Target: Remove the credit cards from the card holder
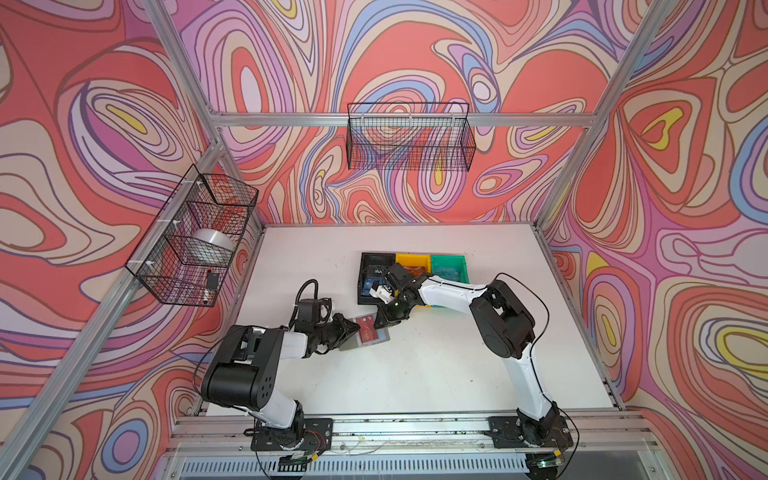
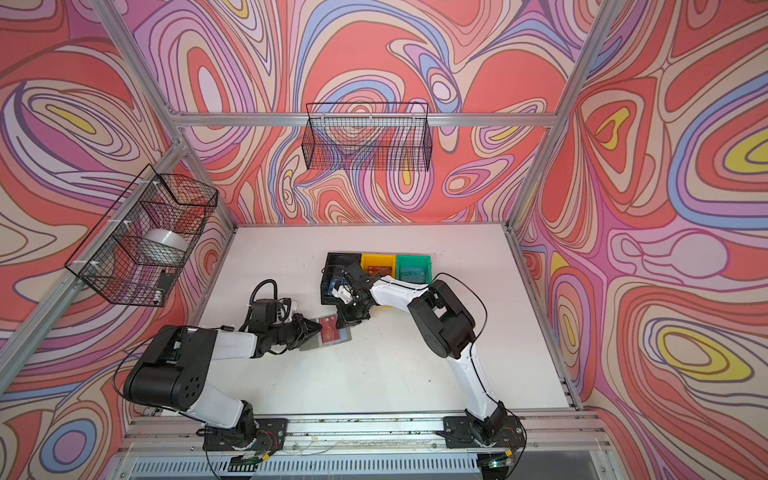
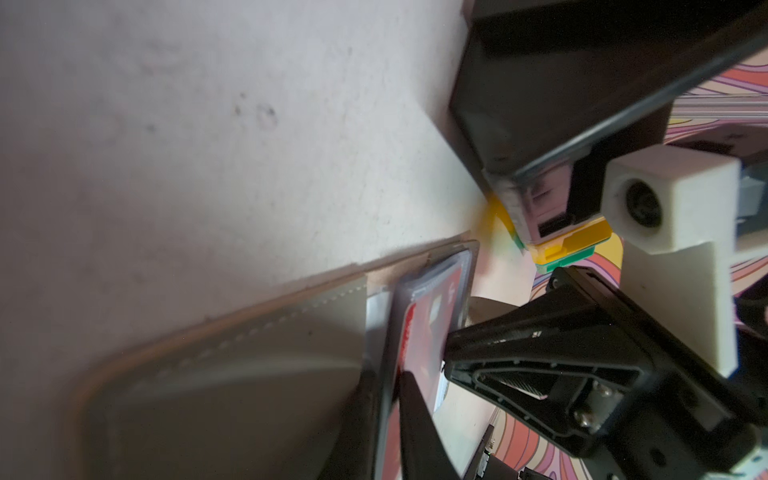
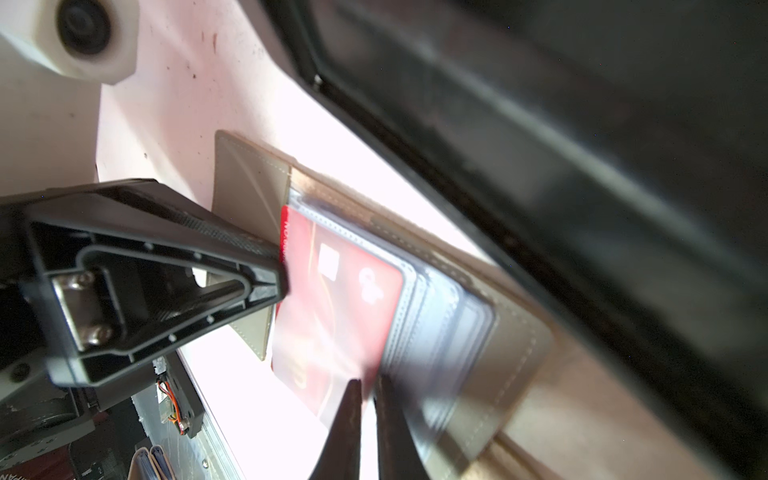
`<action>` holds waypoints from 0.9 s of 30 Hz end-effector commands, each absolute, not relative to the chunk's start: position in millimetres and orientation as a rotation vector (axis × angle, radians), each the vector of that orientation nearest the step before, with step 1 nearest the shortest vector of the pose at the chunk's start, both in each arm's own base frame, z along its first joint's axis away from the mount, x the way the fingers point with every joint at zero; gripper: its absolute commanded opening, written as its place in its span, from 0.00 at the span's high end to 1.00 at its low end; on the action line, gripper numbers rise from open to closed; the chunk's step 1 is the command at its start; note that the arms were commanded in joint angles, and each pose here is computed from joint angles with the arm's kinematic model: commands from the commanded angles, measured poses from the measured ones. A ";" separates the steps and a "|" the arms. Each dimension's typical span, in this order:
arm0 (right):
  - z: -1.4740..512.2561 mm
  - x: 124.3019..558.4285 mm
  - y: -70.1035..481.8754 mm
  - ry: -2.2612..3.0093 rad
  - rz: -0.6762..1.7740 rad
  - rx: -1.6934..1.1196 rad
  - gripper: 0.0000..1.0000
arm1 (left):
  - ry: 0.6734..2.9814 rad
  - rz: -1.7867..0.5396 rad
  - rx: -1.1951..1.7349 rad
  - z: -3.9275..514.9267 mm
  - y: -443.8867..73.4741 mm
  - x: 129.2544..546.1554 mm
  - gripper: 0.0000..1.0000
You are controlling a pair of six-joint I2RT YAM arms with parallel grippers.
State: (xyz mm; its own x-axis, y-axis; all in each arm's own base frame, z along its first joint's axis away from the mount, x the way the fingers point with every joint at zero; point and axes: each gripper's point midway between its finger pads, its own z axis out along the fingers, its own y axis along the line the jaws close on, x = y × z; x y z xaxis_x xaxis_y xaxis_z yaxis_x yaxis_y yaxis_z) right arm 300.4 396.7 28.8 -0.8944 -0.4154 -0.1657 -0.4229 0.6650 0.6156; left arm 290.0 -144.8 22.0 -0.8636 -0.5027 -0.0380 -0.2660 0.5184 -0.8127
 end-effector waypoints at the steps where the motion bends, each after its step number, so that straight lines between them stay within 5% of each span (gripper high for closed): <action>1: -8.9 280.8 386.4 2.971 0.996 -0.727 0.88 | 2.528 -1.200 -0.655 18.3 -140.9 285.0 0.82; 27: -15.9 276.3 383.1 2.995 0.993 -0.716 0.88 | 2.531 -1.186 -0.657 14.2 -138.1 273.4 0.83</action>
State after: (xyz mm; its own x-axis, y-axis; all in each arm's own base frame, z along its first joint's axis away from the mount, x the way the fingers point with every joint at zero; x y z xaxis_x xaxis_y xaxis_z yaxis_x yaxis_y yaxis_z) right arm 299.9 397.2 28.0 -0.8941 -0.4152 -0.1679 -0.4224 0.6571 0.6243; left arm 276.6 -139.6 21.5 -0.8617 -0.5034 -0.0639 -0.2636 0.5516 -0.7914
